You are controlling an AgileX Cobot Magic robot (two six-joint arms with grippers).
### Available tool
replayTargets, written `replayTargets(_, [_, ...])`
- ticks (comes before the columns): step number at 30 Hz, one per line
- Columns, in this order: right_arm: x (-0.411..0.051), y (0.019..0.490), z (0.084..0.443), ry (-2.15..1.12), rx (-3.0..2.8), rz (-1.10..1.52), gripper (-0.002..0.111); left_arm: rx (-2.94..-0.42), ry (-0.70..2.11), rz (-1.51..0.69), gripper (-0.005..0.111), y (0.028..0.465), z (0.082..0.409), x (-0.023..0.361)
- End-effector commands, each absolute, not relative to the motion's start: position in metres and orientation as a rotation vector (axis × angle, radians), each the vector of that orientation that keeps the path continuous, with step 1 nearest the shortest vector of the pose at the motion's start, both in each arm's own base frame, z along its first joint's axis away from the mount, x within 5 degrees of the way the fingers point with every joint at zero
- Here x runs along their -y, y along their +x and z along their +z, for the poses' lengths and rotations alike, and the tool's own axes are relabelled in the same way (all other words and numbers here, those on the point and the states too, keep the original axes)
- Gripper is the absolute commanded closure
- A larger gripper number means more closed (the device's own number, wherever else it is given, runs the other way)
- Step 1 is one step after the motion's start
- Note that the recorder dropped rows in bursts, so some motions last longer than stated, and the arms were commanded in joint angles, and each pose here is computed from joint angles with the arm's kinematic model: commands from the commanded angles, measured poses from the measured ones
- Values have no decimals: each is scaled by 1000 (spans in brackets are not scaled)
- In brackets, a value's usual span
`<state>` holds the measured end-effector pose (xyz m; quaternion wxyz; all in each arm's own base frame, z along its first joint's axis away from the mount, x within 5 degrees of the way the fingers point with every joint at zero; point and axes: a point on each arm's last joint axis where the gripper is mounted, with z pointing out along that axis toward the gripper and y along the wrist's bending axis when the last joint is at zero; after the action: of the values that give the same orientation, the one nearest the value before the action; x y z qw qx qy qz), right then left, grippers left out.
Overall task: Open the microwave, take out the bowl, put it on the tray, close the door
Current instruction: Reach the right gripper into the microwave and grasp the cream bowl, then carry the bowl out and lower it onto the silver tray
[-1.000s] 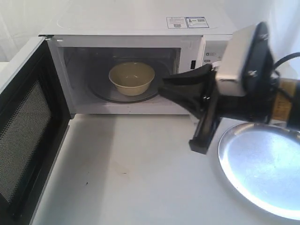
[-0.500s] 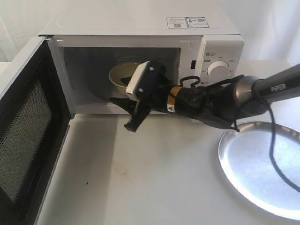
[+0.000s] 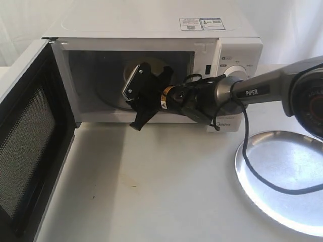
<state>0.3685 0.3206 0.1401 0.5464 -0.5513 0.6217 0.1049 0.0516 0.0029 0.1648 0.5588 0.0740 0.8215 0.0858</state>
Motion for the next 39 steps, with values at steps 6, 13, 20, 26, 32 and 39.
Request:
replayTargets(6, [-355,326,180,-1436,-1318,243,108,-1929,168,193,107,52,166,-3])
replayTargets(13, [-352,258,212,-1706,-1460,-123,108,-1929,168,193,107,52,166,-3])
replayTargets(20, [-283,234,219,-1623,-2027,-698,108,-1929,168,193,107,52,166,-3])
replayTargets(26, [-227,224,189,-1603,-2267,-1040,108,-1929,168,193,107,52,166,-3])
replayTargets(32, [-204,226,163,-1500,-2314,-1006,108,-1929,168,193,107,52,166,-3])
replayTargets(39, [-200,236,162,-1396,-2234,-1021,105,-1929,168,193,107,52,166,-3])
